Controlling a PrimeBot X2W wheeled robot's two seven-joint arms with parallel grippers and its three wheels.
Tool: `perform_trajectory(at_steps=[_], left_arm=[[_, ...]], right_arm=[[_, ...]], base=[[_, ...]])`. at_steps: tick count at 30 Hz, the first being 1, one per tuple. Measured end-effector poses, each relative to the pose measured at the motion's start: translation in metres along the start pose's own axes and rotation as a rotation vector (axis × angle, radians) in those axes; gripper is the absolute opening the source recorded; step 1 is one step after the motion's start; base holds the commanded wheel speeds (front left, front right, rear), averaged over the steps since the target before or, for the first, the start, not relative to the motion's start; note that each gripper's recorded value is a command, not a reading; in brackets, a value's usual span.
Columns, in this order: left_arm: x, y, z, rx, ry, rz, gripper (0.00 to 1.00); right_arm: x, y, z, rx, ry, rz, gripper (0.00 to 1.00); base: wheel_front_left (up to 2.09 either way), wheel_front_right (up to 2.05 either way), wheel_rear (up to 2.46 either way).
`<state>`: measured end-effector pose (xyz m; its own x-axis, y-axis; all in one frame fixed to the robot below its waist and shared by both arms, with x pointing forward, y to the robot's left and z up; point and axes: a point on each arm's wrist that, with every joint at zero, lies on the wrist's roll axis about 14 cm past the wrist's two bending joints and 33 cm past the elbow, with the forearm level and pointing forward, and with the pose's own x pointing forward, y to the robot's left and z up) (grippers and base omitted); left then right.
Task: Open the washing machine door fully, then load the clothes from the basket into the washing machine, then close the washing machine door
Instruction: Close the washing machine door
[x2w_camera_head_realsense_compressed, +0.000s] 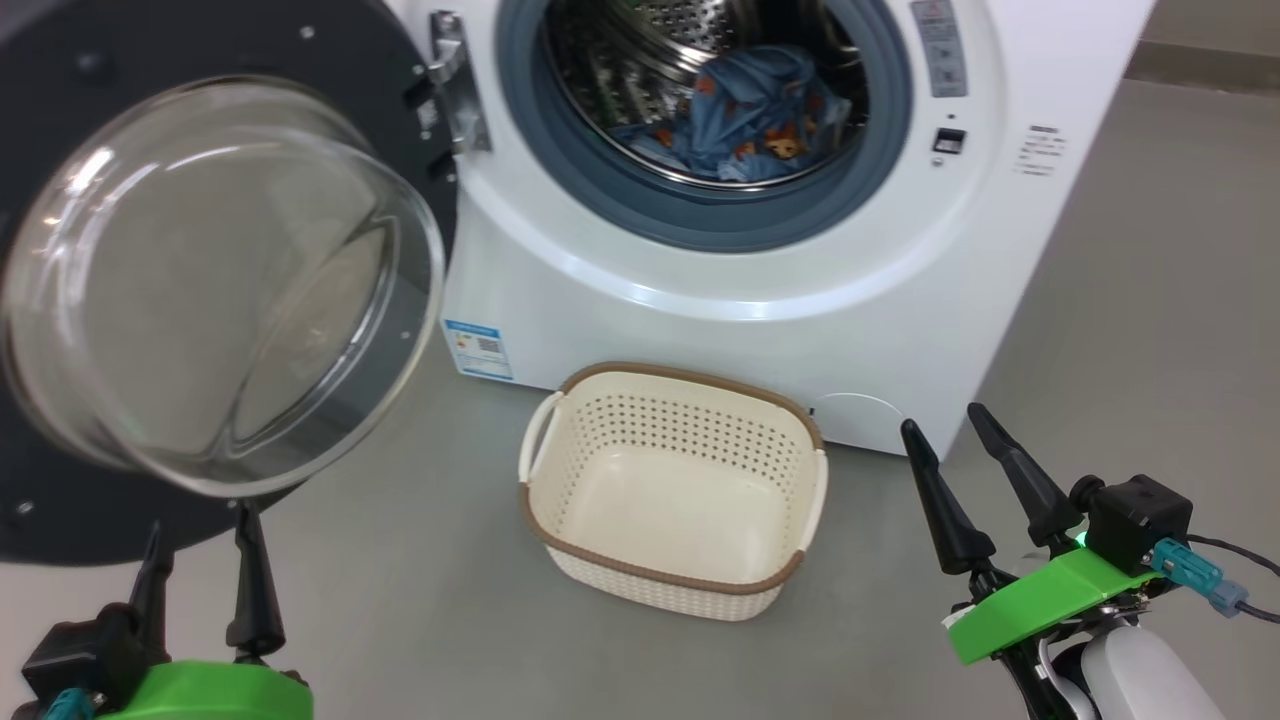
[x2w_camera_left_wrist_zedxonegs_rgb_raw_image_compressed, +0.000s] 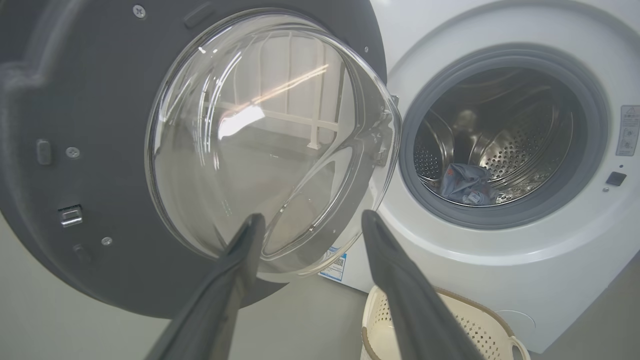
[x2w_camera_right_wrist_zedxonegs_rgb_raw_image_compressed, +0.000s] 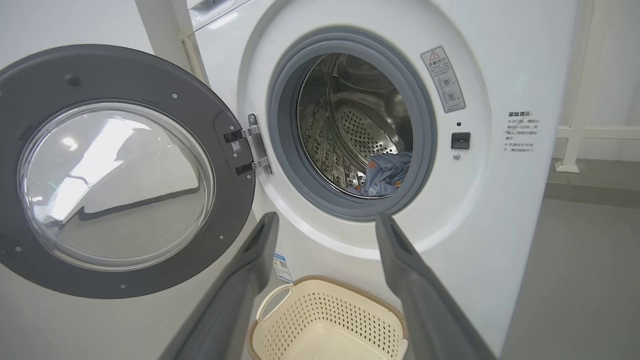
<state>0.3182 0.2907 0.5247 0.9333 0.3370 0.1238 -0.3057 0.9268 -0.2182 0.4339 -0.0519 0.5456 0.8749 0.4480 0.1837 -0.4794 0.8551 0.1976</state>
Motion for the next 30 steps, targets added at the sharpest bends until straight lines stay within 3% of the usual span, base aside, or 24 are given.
perform_trajectory(at_steps=[18, 30], left_arm=[[-0.046, 0.062, 0.016, 0.017, -0.034, 0.183, 1.0], [-0.053, 0.071, 0.019, 0.02, -0.041, 0.216, 1.0]], right_arm=[[0.032, 0.067, -0.015, 0.041, 0.033, 0.191, 1.0], [0.035, 0.081, -0.018, 0.048, 0.038, 0.226, 1.0]], base=[[0.0, 0.0, 0.0], [0.0, 0.0, 0.0]])
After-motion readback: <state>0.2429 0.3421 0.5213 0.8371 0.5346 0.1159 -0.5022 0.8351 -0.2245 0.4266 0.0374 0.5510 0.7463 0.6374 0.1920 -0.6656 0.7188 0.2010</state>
